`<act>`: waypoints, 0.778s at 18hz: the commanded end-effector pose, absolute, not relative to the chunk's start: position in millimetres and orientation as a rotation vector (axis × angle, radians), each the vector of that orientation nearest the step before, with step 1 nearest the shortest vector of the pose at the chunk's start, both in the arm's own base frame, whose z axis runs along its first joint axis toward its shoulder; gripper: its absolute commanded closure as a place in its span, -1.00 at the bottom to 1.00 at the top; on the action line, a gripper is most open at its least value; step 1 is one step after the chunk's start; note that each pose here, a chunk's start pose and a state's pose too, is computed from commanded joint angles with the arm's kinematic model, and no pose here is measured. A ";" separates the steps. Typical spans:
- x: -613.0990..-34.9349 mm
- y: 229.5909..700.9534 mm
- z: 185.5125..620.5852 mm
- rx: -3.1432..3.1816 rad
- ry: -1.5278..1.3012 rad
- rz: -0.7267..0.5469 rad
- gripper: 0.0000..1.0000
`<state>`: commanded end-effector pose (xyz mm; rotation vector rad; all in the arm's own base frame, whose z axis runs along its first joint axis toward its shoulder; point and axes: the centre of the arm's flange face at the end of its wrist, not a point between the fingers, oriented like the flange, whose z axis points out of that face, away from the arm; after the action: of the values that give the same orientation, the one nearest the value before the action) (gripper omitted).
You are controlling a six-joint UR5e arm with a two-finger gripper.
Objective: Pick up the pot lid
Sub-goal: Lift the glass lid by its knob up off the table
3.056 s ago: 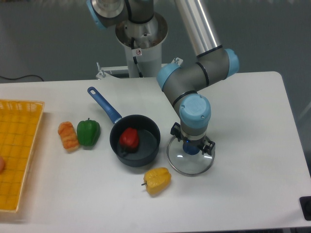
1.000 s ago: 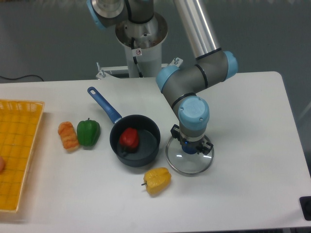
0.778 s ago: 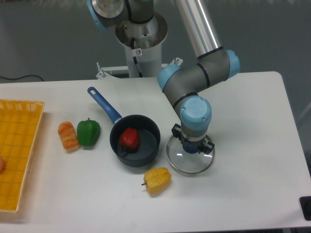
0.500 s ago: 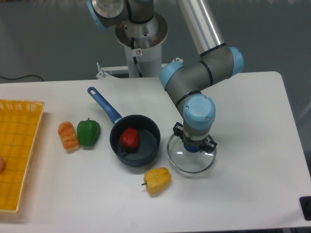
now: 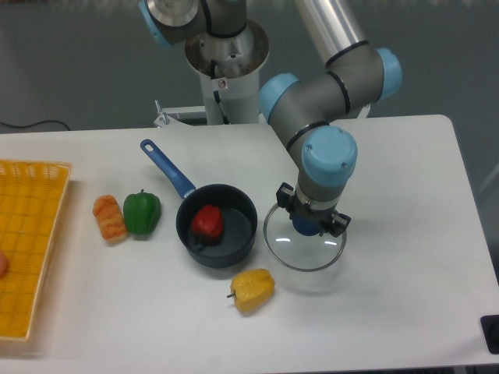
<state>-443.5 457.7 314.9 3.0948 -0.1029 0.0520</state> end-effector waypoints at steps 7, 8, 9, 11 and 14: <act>-437.5 459.4 324.7 3.103 -0.115 0.032 -0.13; -437.6 459.5 324.8 3.104 -0.115 0.030 -0.13; -437.6 459.5 324.9 3.104 -0.115 0.030 -0.13; -438.0 458.6 325.6 3.104 -0.117 0.030 -0.13; -437.1 458.9 324.9 3.101 -0.122 0.031 -0.13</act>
<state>-437.1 458.9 324.9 3.1013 -0.1220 0.0306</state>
